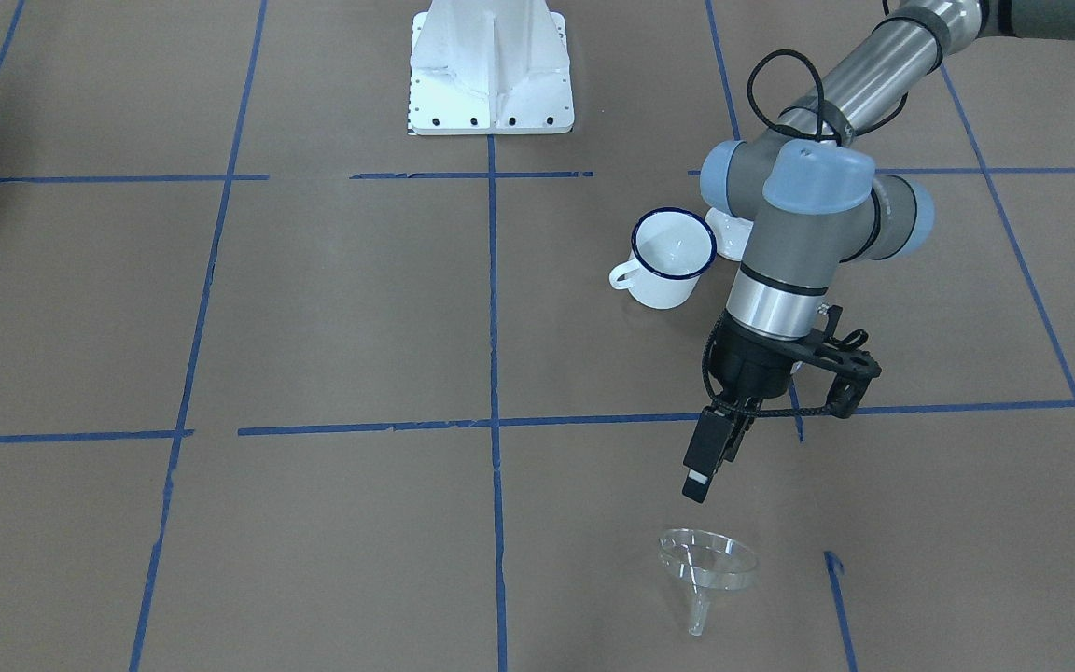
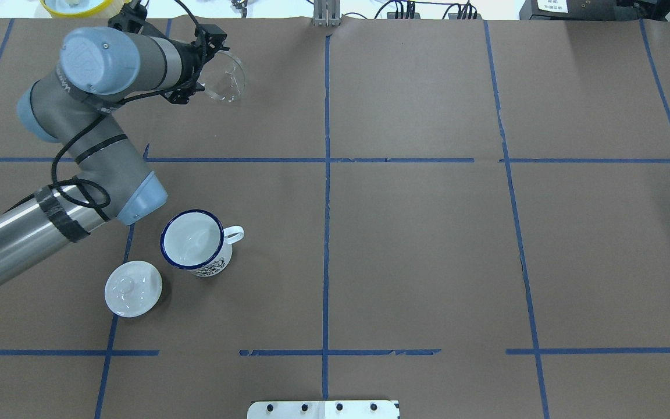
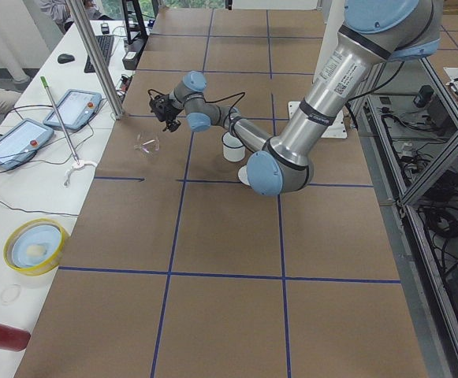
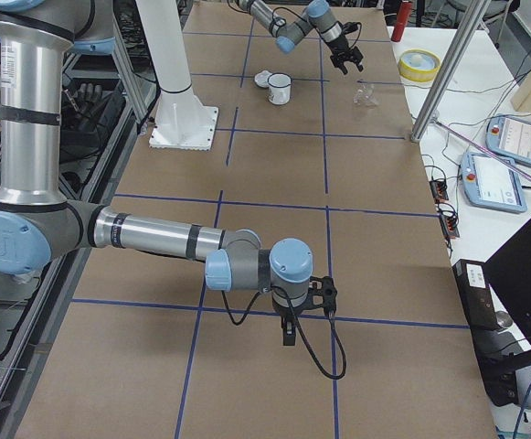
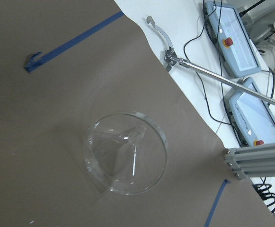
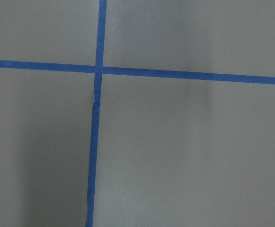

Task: Place funnel on cup
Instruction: 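Reach the left gripper to the clear glass funnel and grasp it, then lift the glass funnel off the table with the left gripper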

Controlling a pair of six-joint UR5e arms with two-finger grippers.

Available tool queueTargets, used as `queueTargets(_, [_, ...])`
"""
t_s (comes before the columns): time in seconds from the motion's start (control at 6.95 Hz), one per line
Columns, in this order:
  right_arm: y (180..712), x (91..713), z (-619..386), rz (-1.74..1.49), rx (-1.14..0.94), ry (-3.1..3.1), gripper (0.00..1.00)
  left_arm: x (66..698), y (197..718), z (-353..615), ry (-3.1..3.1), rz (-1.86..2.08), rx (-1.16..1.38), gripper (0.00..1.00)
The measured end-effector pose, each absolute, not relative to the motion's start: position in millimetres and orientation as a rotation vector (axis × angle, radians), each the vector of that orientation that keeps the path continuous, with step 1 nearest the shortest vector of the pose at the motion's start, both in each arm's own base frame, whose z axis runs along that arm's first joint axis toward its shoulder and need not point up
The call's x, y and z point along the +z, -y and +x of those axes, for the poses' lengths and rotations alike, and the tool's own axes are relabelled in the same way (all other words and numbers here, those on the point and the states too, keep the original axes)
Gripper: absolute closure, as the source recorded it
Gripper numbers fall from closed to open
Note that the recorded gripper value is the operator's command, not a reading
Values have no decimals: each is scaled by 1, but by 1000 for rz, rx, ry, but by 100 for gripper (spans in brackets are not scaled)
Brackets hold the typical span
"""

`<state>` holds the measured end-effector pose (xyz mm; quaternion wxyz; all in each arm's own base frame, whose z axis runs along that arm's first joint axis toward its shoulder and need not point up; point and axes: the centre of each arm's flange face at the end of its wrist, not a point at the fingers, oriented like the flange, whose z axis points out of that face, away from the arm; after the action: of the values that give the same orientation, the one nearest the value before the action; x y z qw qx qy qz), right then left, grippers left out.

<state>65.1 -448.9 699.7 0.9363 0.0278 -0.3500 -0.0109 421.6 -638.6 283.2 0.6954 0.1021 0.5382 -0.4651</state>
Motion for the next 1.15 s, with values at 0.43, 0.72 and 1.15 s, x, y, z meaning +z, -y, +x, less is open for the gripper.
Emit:
queueTargets(0.43, [449, 699, 65, 58, -23, 715, 0, 321, 677, 456, -1180, 249, -1061, 8])
queueTargets(0.72, [449, 699, 65, 58, -23, 715, 0, 328, 687, 465, -1189, 259, -1064, 50])
queueTargets(1.15, [449, 699, 65, 58, -23, 715, 0, 327, 693, 468, -1197, 264, -1064, 100])
